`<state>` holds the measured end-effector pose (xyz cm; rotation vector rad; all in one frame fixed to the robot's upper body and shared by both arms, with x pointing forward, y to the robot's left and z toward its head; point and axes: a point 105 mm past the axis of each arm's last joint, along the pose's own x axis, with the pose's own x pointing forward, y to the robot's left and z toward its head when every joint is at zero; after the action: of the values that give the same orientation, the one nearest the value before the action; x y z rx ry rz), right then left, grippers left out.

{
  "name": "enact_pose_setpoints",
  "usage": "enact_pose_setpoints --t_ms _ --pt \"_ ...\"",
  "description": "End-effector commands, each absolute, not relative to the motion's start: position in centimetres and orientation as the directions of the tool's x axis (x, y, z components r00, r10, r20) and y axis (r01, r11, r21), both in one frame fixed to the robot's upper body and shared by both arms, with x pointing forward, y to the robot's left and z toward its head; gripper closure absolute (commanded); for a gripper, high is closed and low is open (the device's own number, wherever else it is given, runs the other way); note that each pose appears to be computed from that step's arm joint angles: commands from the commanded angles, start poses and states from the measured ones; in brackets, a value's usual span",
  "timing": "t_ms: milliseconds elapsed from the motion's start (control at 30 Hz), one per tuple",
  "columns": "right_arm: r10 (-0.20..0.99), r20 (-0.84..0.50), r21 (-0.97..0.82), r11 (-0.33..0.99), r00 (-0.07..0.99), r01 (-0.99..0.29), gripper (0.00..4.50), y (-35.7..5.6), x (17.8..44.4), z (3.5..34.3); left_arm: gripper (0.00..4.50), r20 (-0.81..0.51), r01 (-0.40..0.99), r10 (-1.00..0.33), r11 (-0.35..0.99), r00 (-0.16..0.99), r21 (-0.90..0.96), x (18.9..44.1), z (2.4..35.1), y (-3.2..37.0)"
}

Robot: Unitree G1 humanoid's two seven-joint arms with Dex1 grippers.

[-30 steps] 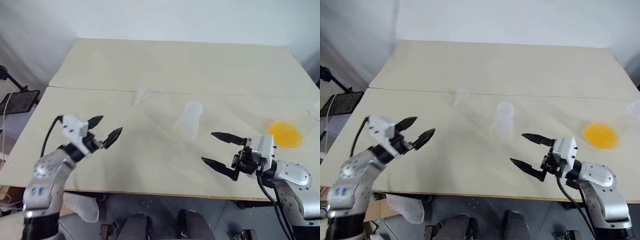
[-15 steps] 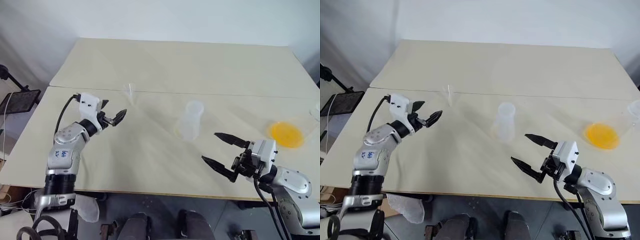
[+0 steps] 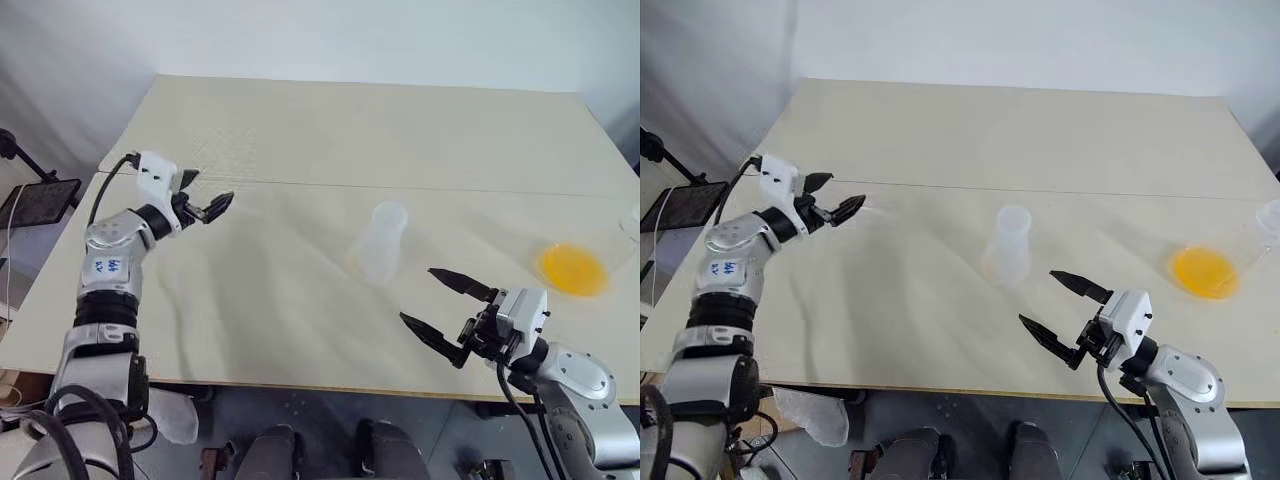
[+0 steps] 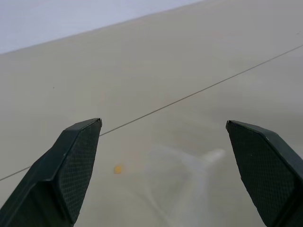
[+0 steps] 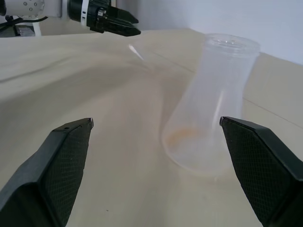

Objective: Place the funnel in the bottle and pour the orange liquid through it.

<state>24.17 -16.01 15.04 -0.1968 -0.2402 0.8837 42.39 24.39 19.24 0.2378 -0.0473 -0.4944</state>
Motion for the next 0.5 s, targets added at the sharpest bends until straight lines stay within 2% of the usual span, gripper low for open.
enact_pose_setpoints --t_ms 33,300,500 --pt "0.781 0.172 -0.308 0.622 0.601 -0.72 0.0 -15.7 23.8 16.1 0.02 -0.051 0.509 -0.512 0.829 0.857 0.234 42.5 18.1 23.6" --pt "0.756 0.179 -0.316 0.65 0.63 -0.691 0.0 -16.1 23.5 16.2 0.02 -0.102 0.621 -0.613 0.764 0.784 0.176 40.9 15.2 20.3" --pt "0.758 0.176 -0.317 0.647 0.628 -0.693 0.0 -16.0 23.5 16.2 0.02 -0.02 0.62 -0.625 0.769 0.78 0.155 40.4 16.2 20.0"
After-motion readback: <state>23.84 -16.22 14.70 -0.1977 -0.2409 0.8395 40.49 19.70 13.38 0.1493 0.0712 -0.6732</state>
